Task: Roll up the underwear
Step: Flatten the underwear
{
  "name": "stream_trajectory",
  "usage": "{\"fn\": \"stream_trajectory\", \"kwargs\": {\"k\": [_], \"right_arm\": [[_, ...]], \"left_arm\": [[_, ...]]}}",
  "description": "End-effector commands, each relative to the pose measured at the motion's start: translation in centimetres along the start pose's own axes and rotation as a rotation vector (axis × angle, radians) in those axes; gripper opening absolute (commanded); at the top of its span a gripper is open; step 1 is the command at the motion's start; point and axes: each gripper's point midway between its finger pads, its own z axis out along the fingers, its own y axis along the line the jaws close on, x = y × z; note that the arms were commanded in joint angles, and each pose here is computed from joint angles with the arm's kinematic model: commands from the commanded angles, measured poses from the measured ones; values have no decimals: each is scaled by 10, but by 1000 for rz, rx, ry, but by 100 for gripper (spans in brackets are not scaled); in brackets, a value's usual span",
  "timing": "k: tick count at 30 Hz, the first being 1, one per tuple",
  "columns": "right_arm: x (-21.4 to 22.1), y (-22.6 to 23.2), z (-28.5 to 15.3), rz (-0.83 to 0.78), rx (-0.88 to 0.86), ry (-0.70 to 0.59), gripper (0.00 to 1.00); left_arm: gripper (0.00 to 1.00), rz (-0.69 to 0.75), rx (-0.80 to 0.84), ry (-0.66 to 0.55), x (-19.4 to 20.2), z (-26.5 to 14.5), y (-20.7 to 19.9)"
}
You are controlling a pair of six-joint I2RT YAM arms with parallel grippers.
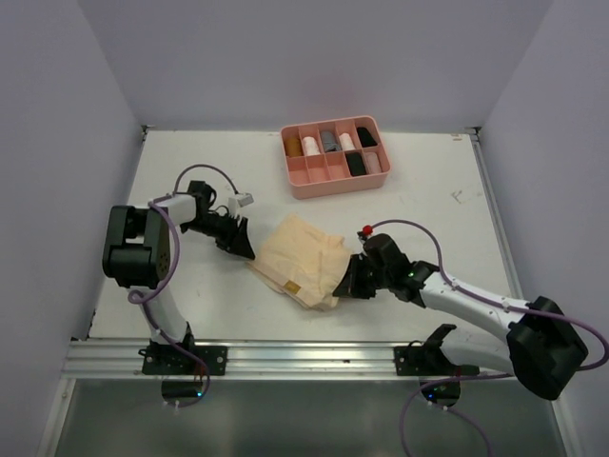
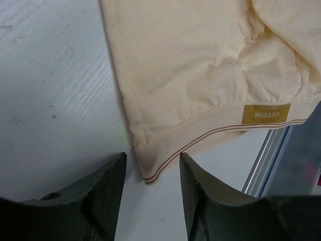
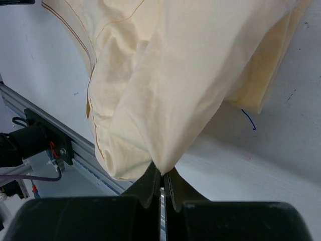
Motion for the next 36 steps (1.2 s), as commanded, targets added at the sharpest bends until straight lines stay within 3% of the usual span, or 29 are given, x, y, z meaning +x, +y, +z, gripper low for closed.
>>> {"fn": "stream_trajectory", "kwargs": {"k": [1,4,5,8,9,10,19,22,28,29,33,36], "right_arm": [[-3,2,-8,4,3,-20,0],[-8,1,-13,5,11,-48,0],[-11,1,-14,8,14,-56,0],[-22,4,-17,13,9,-80,0],[-25,5,-18,9,13,-84,0],[-29,7,-20,5,11,-93,0],[-104,3,-63,52,34,-244,0],[-142,1,-70,52,46,-280,0],[-251,51,-111,-15,-49,-423,0],[-257,52,-109,-12,-40,-408,0],[-274,77,-134,-50,-75,-433,0],[-249,80,-135,-24,-120,-383,0]], "left_arm": [[50,-23,-4,44,6,14,5],[38,-37,22,58,5,23,-2],[28,-67,24,61,6,25,-2],[15,-119,41,50,1,30,-1],[2,-127,43,44,-4,31,0],[0,-131,51,35,-9,31,-1],[0,13,58,-165,-97,-10,-32],[0,40,65,-251,-143,-22,-37],[0,65,102,-454,-251,-58,-57],[0,123,104,-500,-271,-72,-68],[0,209,119,-524,-283,-99,-98],[0,264,89,-466,-252,-103,-106]]}}
